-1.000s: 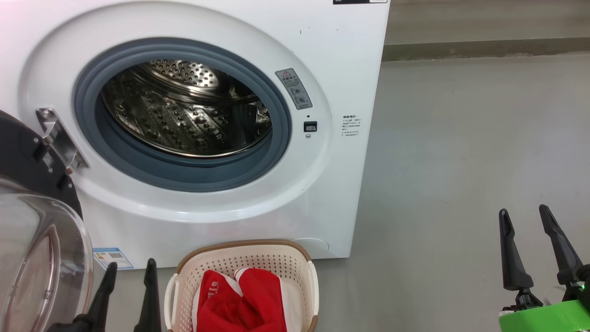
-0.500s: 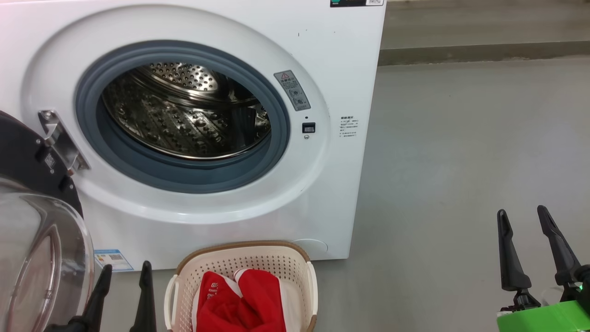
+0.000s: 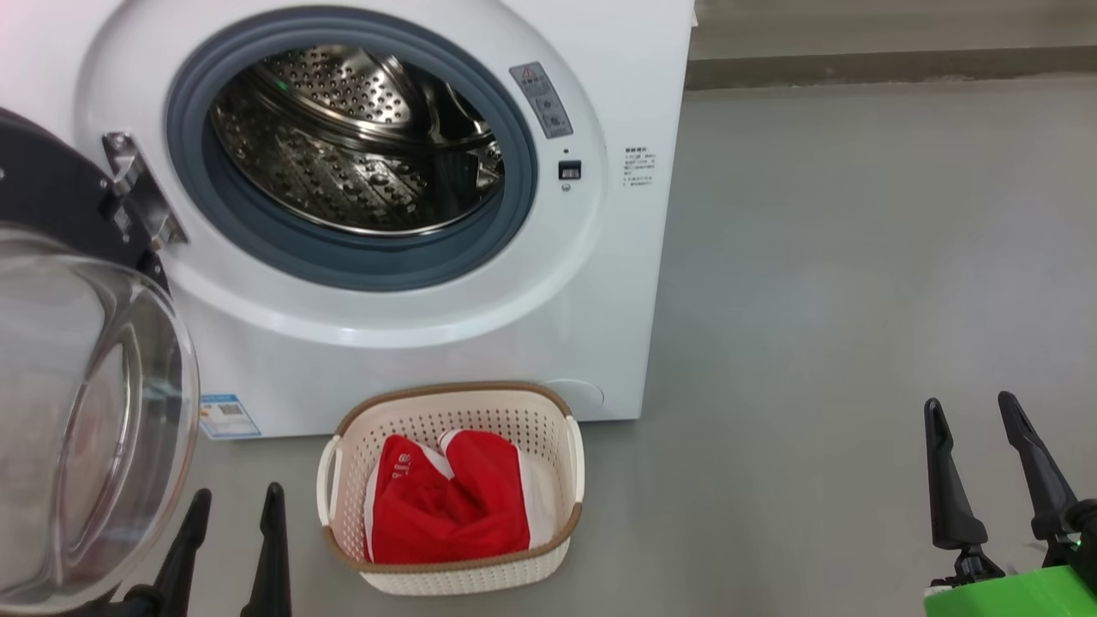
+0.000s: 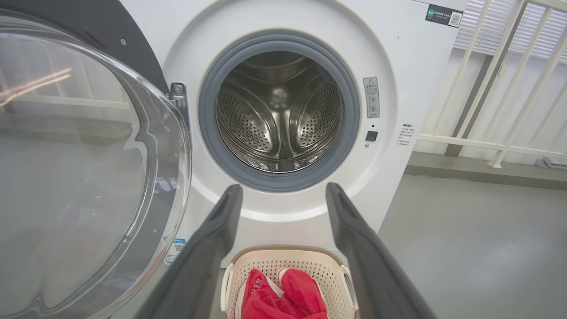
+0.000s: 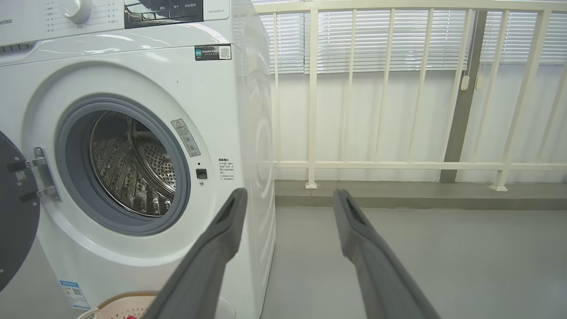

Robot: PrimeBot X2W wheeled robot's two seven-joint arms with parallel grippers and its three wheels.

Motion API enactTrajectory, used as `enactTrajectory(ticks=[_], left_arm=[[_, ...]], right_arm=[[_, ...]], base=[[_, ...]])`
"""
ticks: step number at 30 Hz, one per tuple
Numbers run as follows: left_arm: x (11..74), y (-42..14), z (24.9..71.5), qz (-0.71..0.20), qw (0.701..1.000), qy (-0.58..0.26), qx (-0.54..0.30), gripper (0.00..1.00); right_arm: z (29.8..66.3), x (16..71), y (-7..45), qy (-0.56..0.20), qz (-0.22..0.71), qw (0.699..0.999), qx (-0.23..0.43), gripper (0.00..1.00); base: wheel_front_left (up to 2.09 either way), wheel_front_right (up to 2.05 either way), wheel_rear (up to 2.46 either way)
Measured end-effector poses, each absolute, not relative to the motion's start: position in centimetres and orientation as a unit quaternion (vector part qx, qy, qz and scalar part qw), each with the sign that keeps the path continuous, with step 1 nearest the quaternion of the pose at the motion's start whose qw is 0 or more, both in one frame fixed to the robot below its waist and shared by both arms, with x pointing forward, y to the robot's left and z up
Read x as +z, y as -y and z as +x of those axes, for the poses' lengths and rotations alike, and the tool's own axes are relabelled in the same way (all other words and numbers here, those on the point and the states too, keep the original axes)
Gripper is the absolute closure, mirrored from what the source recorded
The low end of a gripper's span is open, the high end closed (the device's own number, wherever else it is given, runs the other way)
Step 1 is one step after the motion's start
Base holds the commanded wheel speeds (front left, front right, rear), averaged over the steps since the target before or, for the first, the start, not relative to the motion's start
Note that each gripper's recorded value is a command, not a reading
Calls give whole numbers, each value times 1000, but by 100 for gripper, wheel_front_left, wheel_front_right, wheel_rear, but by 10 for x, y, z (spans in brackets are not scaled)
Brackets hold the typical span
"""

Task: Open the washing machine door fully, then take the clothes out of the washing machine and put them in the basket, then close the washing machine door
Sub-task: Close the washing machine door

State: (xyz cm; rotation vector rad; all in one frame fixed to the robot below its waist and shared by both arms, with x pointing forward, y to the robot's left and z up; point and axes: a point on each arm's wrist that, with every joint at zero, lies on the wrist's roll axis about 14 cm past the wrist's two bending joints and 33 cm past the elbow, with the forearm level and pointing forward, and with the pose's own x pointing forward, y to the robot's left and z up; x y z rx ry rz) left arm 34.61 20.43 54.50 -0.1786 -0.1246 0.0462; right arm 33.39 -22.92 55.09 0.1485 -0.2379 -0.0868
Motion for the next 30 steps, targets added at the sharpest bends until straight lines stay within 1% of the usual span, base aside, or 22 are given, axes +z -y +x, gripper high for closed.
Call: enactTrajectory(ticks=[5,9,21,30], left_arm=[[543,-205,347,-91,994,59,23,0],[541,-205,347,-91,994,56,24,0],[539,-209,345,-89,994,53,30,0],[543,-230,332,-88,991,61,75,0]], right_arm=[[334,544,229,107,74,991,-44,0],[335,542,228,104,74,991,-43,0],[340,538,223,97,75,992,-35,0],[355,538,201,93,76,993,2,0]], base=[[-124,124,0],[-63,63,0],[-4,4,0],[0,0,0]])
